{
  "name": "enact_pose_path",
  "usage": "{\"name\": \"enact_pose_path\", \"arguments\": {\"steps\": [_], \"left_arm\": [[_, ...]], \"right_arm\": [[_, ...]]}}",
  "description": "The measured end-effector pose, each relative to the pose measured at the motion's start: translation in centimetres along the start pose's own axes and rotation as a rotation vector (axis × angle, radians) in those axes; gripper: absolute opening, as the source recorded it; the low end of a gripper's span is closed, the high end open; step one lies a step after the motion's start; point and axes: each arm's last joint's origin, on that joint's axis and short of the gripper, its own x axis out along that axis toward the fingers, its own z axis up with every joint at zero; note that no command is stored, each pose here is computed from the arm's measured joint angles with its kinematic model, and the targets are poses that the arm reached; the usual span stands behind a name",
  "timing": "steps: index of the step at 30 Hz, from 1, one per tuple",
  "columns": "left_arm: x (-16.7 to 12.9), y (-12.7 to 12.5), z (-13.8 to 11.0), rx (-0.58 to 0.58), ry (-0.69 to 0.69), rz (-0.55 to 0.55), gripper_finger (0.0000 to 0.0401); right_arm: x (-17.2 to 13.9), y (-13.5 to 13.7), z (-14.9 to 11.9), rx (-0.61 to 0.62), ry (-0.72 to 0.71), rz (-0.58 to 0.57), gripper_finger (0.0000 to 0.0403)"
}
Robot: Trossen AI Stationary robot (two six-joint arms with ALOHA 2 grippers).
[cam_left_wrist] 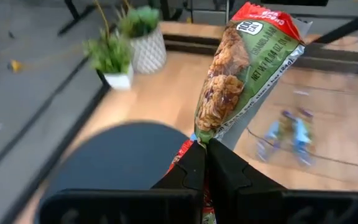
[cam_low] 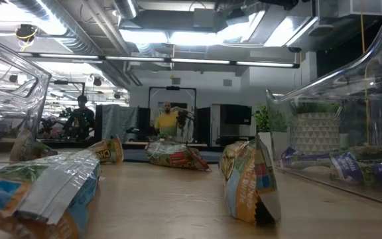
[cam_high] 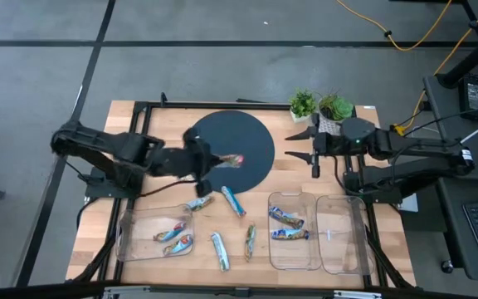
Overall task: Pick and place Granola Bars by type
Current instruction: Put the red granola bar into the left transparent bin
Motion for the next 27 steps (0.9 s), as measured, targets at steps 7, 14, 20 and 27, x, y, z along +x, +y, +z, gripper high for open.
{"name": "enact_pose_path", "arguments": {"steps": [7, 14, 20, 27], "left_arm": [[-5.0, 0.0, -3.9, -0.204, 0.281, -0.05, 0.0001], [-8.0, -0.9, -7.0, -0.321, 0.567, -0.039, 0.0001], [-9.1, -1.3, -7.9, -0.361, 0.595, -0.003, 0.0001], [-8.7, -2.2, -10.0, -0.377, 0.675, 0.031, 0.0002]], "right_arm": [[-1.6, -0.3, -0.1, -0.011, 0.026, -0.074, 0.0184], [-3.5, -0.6, -0.1, -0.049, 0.038, -0.155, 0.0184], [-3.9, -0.6, 0.0, -0.048, 0.027, -0.159, 0.0184], [-3.9, -0.6, 0.0, -0.032, 0.027, -0.159, 0.0184]]}}
